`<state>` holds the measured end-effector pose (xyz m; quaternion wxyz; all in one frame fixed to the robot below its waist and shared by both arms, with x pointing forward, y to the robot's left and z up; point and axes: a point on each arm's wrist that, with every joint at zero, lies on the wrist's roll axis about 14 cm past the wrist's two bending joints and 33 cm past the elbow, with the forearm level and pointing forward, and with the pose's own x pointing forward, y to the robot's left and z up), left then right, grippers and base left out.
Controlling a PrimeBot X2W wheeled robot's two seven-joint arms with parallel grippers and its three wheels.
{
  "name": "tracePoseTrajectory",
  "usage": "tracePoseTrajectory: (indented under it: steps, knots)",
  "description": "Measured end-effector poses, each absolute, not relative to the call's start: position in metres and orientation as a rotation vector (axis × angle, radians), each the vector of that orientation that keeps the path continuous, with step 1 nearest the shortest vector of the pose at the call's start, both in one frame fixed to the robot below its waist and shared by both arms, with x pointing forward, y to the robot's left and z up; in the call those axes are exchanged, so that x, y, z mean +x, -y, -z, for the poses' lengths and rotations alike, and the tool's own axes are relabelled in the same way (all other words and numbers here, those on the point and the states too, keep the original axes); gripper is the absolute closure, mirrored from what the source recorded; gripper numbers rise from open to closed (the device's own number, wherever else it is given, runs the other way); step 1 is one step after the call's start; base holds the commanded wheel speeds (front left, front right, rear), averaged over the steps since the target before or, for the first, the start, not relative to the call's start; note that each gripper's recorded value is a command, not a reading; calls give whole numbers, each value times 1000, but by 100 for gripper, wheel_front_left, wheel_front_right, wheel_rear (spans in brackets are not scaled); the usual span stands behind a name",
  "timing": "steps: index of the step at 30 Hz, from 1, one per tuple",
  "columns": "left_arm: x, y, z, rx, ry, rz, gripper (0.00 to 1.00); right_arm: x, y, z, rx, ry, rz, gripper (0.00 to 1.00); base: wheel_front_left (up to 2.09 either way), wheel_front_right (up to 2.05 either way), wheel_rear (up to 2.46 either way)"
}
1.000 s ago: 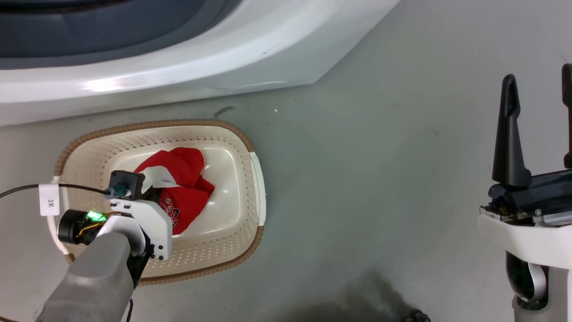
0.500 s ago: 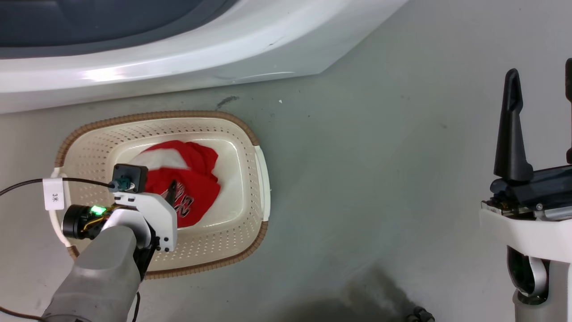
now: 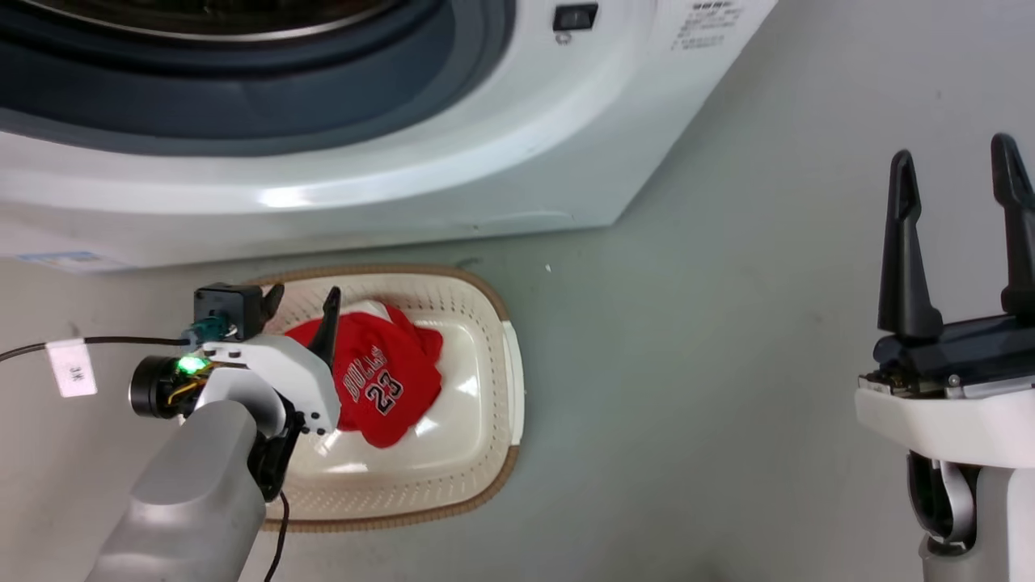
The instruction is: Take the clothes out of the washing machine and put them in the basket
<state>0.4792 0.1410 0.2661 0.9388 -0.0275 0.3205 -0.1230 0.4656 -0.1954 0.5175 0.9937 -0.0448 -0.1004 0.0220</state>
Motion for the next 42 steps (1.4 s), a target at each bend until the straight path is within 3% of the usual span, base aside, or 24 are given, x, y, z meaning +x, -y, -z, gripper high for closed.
tracePoseTrajectory:
  steps: [11, 25, 31, 42]
  knots:
    - [488, -170, -387, -90, -283, 164, 0, 444, 194, -564, -89, 302, -38, 0, 0, 0, 0]
    - [480, -157, -464, -62, -13, 213, 0, 429, 200, -564, -65, 291, -19, 0, 0, 0, 0]
    - [515, -138, -480, -23, 56, 296, 0, 441, 206, -552, -52, 268, -5, 0, 0, 0, 0]
    - [624, -113, -470, 73, -40, 425, 0, 464, 217, -505, -38, 167, 18, 0, 0, 0, 0]
